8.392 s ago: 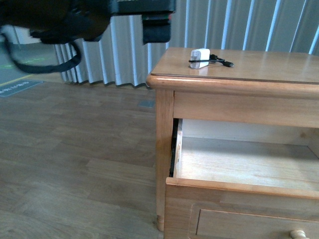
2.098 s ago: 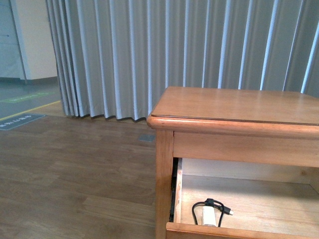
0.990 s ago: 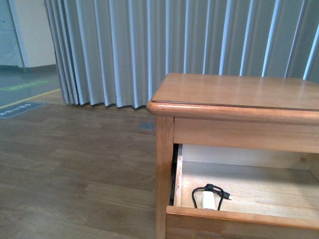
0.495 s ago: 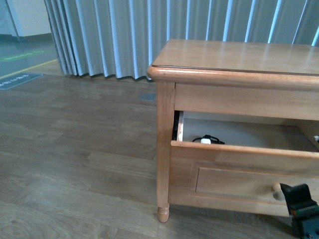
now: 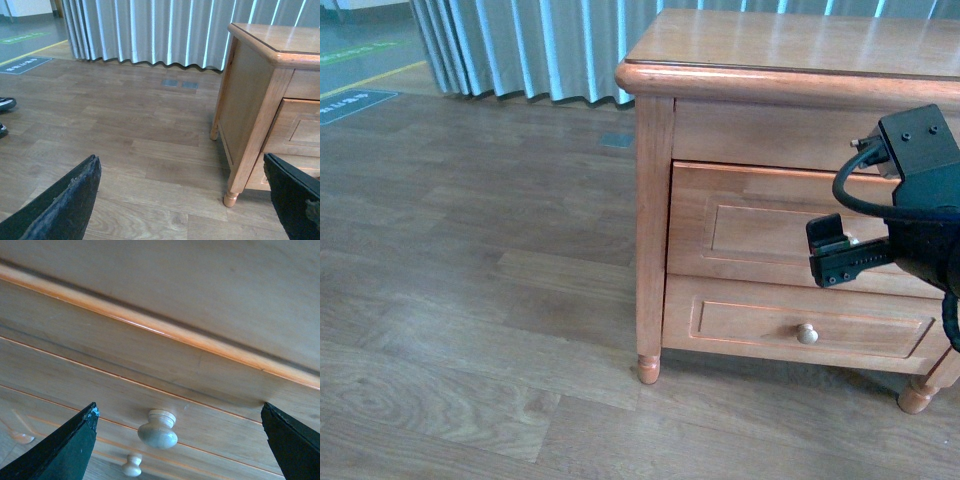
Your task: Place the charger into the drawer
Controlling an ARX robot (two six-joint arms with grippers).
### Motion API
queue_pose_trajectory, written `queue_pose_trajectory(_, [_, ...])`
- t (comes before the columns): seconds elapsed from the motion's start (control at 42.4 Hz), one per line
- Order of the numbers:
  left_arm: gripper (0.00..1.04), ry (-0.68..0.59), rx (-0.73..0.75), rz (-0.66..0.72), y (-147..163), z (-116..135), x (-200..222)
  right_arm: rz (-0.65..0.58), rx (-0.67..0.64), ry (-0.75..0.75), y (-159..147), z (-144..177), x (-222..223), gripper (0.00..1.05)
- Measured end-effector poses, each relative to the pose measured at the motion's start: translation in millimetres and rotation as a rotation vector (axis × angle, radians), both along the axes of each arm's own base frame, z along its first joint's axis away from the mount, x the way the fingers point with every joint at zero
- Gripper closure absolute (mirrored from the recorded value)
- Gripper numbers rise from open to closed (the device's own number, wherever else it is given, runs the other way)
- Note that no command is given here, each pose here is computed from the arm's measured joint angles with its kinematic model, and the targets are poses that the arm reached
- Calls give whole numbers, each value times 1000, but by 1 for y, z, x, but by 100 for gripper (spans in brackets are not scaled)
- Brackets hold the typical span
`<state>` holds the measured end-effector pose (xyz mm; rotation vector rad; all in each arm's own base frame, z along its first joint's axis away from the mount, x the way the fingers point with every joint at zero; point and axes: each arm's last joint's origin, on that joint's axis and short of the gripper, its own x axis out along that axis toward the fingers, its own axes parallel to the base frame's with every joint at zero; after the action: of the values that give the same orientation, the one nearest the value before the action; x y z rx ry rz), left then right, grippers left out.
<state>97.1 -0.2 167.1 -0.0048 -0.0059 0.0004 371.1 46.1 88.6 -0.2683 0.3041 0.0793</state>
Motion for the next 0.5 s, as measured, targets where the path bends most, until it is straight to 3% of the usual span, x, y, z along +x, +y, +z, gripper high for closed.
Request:
queue_pose_trajectory(0.33, [6, 0, 0, 0, 0, 0, 0, -11, 16, 5, 8, 0, 6, 8])
queue_pose_trajectory(0.495, [6, -1, 0, 0, 0, 0, 0, 10, 33, -41, -2, 26, -22, 8])
